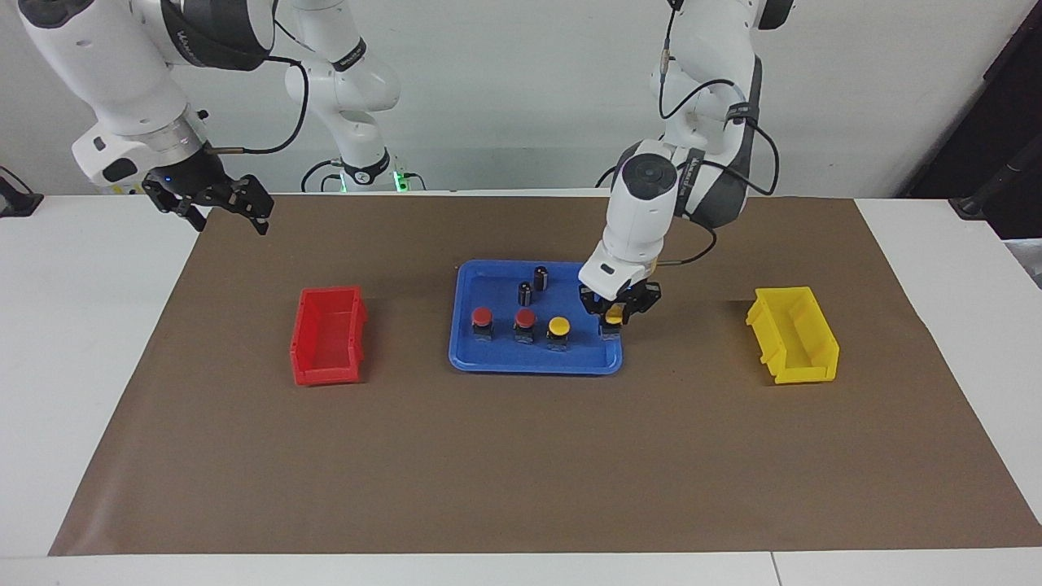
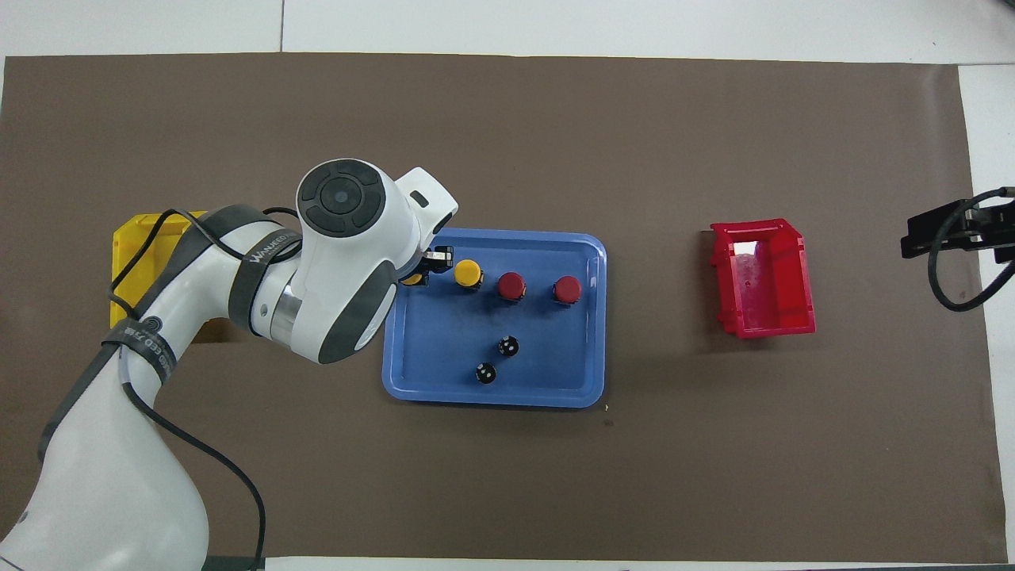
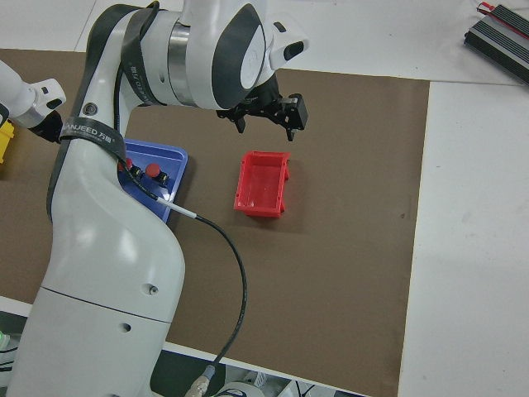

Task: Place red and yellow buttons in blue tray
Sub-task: 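Lower the yellow button into the tray and open the left gripper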

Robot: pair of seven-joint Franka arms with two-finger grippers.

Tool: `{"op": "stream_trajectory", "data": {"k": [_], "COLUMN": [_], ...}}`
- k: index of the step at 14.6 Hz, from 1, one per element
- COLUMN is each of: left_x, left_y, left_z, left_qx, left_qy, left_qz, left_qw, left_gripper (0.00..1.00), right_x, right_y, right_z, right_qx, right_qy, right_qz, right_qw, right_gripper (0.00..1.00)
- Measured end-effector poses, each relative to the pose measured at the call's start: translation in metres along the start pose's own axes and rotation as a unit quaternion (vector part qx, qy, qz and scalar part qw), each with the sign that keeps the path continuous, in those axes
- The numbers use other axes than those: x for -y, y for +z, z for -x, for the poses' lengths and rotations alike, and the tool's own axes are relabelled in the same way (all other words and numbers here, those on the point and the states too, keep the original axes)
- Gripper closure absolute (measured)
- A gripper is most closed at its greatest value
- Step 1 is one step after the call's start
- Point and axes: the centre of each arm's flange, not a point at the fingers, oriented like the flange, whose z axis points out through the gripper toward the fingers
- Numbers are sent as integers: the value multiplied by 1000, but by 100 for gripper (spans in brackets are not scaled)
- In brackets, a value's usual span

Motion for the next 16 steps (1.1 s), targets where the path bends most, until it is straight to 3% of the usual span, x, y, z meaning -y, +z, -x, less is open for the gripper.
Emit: {"op": "stream_trajectory", "data": {"k": [6,12,16], "left_x": [-14,-1,74], "left_y": [8,-6,-47], "left_z": [3,-8,-32], "left_qx": [-5,-18,-6], "left_qy": [1,-14,-61], "left_qz": [3,6,-2], "left_qw": [1000,1000,998], "left_gripper": [59,0,0], "right_x": [0,1,1], "right_y": [0,0,0], "right_z": [0,0,0], "right_qx": [0,0,0], "right_qy": [0,-1,-1], "right_qz": [0,0,0], "right_qw": [1000,1000,1000], "right_gripper": [0,0,0]}}
